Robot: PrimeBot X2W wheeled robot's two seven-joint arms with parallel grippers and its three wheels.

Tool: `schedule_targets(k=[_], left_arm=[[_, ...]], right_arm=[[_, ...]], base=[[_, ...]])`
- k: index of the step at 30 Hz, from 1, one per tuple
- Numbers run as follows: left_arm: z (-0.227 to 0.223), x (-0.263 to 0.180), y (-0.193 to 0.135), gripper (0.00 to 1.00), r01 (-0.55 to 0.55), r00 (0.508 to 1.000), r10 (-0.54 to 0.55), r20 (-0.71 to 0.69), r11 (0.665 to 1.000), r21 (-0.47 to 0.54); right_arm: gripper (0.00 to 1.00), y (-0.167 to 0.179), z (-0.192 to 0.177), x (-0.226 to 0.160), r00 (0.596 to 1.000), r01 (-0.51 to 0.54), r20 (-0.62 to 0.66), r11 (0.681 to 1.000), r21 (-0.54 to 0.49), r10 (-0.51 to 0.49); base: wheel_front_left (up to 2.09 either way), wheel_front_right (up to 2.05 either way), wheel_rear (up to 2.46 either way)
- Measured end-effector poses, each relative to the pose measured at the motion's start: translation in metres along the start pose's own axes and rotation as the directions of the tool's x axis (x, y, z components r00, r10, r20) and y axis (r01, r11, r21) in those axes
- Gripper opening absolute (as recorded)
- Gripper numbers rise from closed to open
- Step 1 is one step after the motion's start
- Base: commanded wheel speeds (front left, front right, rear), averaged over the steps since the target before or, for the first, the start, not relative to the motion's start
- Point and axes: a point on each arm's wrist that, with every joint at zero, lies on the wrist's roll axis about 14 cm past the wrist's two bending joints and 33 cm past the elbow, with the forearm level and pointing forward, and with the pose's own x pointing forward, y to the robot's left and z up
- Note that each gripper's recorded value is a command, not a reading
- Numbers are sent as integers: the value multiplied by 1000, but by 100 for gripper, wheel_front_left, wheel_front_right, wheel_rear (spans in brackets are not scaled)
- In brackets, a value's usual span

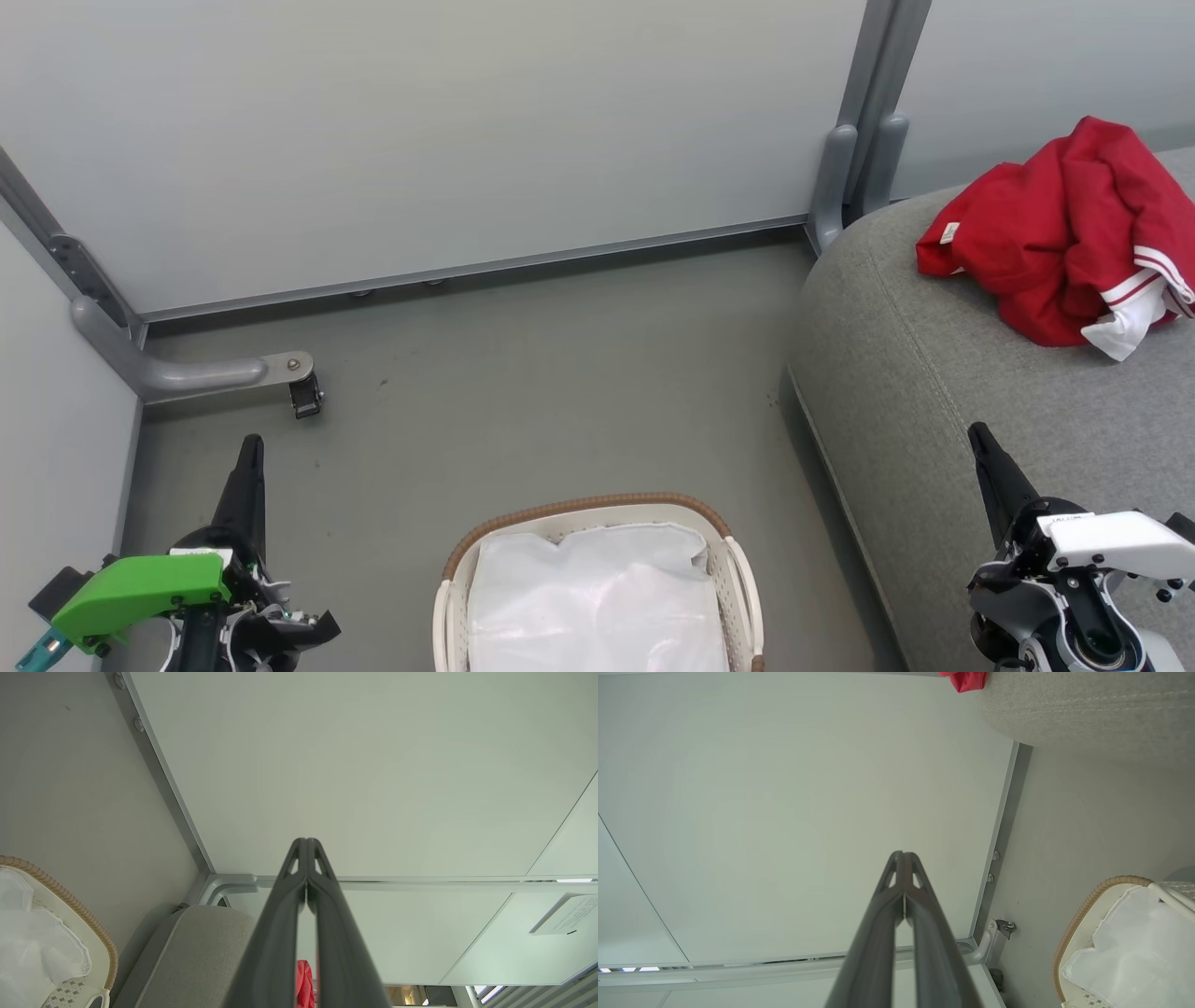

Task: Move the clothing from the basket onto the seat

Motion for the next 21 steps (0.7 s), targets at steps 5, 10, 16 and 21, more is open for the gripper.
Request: schedule_targets(k=[5,10,16,21], left_arm=[[0,0,0,0,0,1000,0,0,1000,0],[0,0,0,0,0,1000,0,0,1000,0],[0,0,0,0,0,1000,0,0,1000,0],[0,0,0,0,0,1000,0,0,1000,0]], right_arm=[[0,0,0,0,1000,0,0,1000,0,0],[0,0,0,0,1000,0,0,1000,0,0],[0,0,0,0,1000,0,0,1000,0,0],[0,0,0,0,1000,0,0,1000,0,0]], base=[[0,0,0],[0,0,0],[0,0,0],[0,0,0]])
